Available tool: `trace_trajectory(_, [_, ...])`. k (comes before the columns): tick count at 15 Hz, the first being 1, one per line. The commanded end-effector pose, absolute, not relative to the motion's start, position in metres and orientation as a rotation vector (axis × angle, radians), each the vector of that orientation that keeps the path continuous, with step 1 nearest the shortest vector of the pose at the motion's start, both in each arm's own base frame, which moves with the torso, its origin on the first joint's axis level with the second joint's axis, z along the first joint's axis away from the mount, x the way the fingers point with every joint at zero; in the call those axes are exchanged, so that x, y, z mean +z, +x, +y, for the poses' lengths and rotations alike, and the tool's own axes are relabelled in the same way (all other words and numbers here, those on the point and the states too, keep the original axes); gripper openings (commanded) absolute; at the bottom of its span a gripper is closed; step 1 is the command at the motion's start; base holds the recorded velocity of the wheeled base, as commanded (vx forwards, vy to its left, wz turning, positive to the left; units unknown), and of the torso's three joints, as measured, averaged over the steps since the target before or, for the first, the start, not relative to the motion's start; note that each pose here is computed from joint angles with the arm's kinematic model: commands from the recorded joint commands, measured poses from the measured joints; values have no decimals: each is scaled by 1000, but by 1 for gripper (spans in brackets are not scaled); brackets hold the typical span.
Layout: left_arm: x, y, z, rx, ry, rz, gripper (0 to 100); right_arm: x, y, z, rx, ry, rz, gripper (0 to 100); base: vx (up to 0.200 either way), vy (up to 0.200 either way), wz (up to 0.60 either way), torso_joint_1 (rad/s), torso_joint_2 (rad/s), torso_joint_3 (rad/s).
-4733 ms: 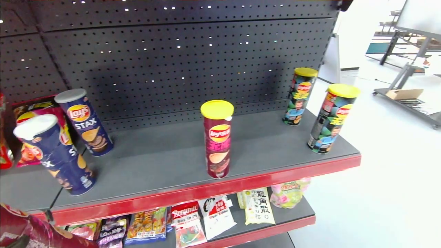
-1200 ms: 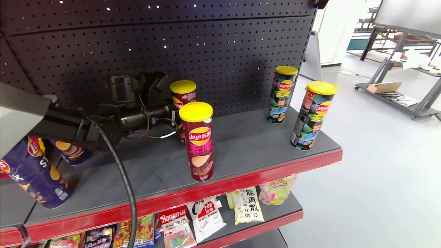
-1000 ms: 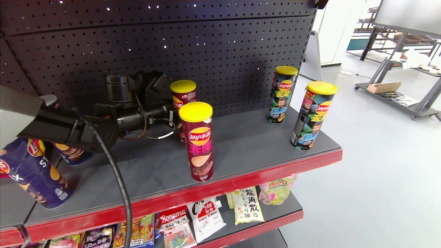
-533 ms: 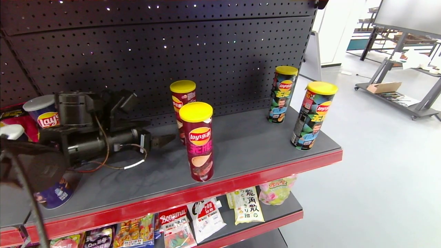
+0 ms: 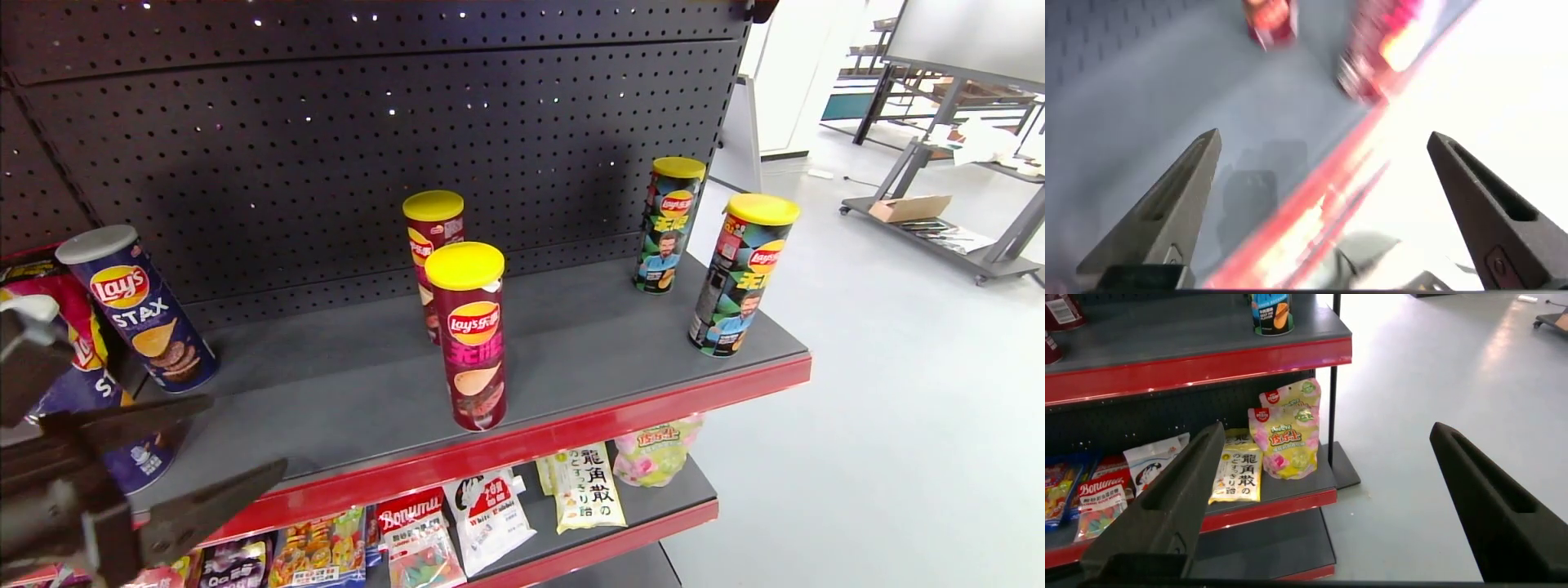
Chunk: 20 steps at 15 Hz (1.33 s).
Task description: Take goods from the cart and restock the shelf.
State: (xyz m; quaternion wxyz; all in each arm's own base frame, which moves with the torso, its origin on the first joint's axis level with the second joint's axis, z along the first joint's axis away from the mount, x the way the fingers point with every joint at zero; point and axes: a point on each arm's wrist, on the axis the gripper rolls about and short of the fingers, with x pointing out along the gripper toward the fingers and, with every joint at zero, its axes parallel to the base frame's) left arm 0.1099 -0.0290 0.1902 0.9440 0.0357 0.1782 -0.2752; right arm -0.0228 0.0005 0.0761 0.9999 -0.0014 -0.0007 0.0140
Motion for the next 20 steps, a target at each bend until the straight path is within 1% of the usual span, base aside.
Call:
trace_trajectory(1, [198, 29, -13, -543, 28, 235, 100, 76, -23, 1, 29, -3, 0, 100, 0, 0, 0, 0, 0, 0])
trace_trajectory(2, [194, 15, -10, -489, 15, 184, 100, 76, -23, 1, 29, -3, 0, 100, 0, 0, 0, 0, 0, 0])
trace_trajectory(3, [190, 11, -8, -450, 17, 171, 100, 76, -23, 1, 29, -3, 0, 100, 0, 0, 0, 0, 0, 0])
trace_trajectory(5, [176, 0, -4, -345, 27, 145, 100, 76, -23, 0, 28, -3, 0, 100, 0, 0, 0, 0, 0, 0])
trace_trajectory(7, [166, -6, -2, -323, 29, 128, 100, 76, -23, 1, 29, -3, 0, 100, 0, 0, 0, 0, 0, 0])
trace_trajectory(10, [163, -8, -1, -285, 32, 125, 100, 76, -23, 1, 41, -3, -2, 100, 0, 0, 0, 0, 0, 0])
trace_trajectory(14, [159, -8, -1, -281, 36, 136, 100, 76, -23, 1, 41, -6, 0, 100, 0, 0, 0, 0, 0, 0])
trace_trajectory(20, [159, -10, 0, -282, 36, 120, 100, 76, -23, 1, 41, -5, 0, 100, 0, 0, 600, 3, 4, 1])
